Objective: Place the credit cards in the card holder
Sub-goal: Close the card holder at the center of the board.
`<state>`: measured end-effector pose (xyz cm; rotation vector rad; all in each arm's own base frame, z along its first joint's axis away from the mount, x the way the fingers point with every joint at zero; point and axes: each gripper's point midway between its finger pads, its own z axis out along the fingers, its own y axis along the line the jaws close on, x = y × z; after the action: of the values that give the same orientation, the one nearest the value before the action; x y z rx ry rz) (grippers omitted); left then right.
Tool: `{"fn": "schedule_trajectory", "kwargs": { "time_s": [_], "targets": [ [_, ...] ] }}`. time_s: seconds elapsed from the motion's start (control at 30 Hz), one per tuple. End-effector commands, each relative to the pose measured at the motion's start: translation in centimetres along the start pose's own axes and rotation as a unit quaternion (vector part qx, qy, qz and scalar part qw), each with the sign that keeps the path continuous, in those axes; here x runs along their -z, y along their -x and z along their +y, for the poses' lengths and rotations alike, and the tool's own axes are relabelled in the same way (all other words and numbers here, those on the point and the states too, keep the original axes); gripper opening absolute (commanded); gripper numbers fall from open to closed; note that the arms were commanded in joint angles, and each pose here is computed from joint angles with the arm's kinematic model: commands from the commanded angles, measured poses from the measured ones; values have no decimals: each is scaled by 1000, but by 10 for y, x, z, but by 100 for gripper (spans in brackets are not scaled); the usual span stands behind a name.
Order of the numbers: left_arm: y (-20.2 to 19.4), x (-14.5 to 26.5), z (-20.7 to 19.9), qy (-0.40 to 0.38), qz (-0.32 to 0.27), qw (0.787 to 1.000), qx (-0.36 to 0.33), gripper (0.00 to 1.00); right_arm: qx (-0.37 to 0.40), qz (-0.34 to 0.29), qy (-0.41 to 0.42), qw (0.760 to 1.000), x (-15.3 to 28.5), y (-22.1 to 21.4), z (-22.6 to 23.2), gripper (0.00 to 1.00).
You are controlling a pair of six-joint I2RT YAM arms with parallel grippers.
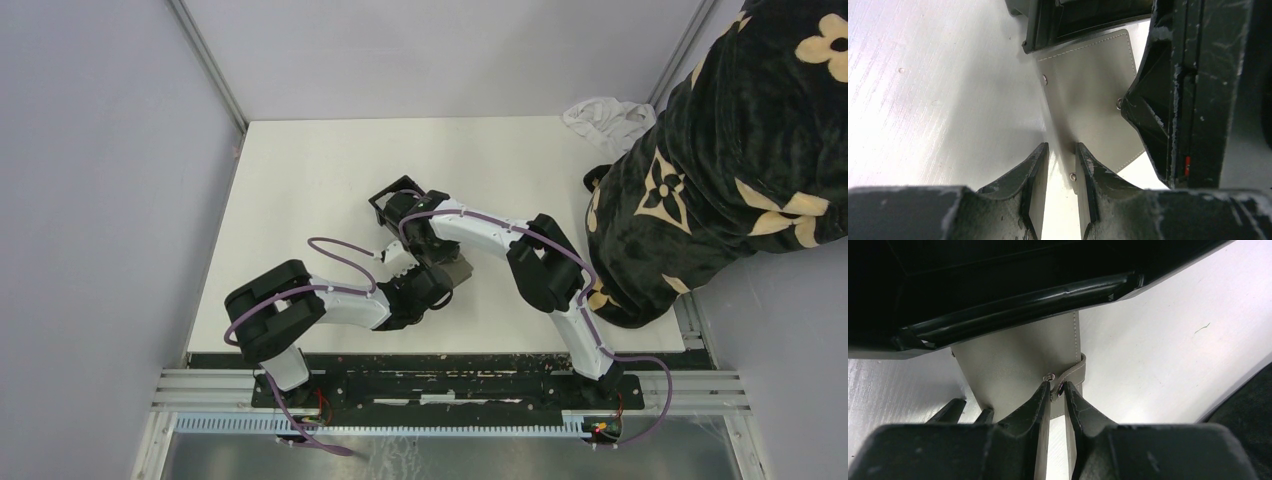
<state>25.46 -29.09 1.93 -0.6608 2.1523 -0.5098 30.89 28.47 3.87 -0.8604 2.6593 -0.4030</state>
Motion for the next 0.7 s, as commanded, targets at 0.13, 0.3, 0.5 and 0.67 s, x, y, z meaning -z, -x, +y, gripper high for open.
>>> {"fn": "schedule_trajectory", "kwargs": {
  "time_s": [0.13, 0.3, 0.5, 0.67],
  "targets": [
    [-21, -1, 56, 73, 42, 992, -90, 35, -13, -38, -7, 999, 20, 22, -8, 22],
    [-21, -1, 57, 74, 43, 992, -89, 35, -15, -37, -4, 999, 19, 22, -6, 24],
    [-22, -1, 57, 74, 44, 992, -89, 35, -14, -32, 1, 999, 17, 19, -4, 24],
    [-23, -1, 57, 74, 45, 992, -90, 35, -11, -30, 4, 999, 16, 16, 0, 24]
  ]
}}
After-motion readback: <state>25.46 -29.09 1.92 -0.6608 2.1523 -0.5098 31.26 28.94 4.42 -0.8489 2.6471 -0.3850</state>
